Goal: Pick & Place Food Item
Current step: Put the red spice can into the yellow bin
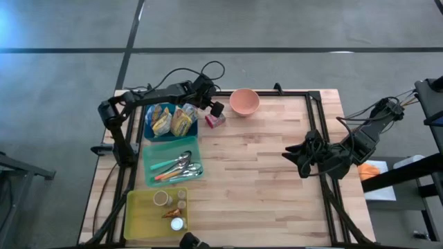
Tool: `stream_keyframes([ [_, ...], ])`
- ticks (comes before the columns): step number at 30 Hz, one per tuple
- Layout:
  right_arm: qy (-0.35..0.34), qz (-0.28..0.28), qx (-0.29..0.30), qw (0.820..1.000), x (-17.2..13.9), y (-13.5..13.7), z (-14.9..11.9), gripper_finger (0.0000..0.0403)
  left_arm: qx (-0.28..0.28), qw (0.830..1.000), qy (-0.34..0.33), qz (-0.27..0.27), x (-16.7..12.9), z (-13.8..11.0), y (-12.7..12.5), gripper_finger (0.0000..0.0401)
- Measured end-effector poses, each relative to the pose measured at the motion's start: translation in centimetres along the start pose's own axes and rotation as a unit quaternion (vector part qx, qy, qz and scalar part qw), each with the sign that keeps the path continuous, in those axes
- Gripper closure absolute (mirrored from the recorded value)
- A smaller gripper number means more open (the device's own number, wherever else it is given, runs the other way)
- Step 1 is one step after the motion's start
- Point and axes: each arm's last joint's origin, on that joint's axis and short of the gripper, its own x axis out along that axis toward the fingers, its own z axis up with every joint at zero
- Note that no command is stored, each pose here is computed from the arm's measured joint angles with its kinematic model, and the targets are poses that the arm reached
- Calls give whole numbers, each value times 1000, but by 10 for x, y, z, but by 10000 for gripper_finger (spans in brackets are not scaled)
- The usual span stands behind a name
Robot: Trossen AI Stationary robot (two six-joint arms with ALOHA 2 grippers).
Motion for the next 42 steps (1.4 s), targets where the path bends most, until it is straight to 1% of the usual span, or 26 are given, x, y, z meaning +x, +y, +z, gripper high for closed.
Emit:
stream_keyframes([
  [2,0,0,5,1000,0,0,0,233,-6,1000,-5,13,0,0,1,20],
  [8,0,0,7,1000,0,0,0,233,-6,1000,-4,15,1,0,1,28],
  [16,0,1,8,1000,0,0,0,233,2,999,39,21,20,-11,2,28],
  [19,0,2,9,1000,0,0,0,233,28,997,64,27,26,-19,-2,28],
  [24,0,3,8,1000,0,1,0,233,124,988,75,45,35,-31,-20,28],
  [27,-1,3,9,1000,0,1,0,233,163,982,79,55,40,-38,-28,28],
  [31,-1,5,10,1000,0,1,0,233,174,979,70,81,41,-39,-32,28],
  [36,-1,6,13,1000,0,1,0,233,170,979,64,92,41,-37,-28,28],
  [40,-1,7,14,1000,0,2,0,233,169,979,65,90,41,-37,-28,28],
  [42,-1,7,14,1000,0,2,0,233,173,980,72,69,41,-38,-29,28],
])
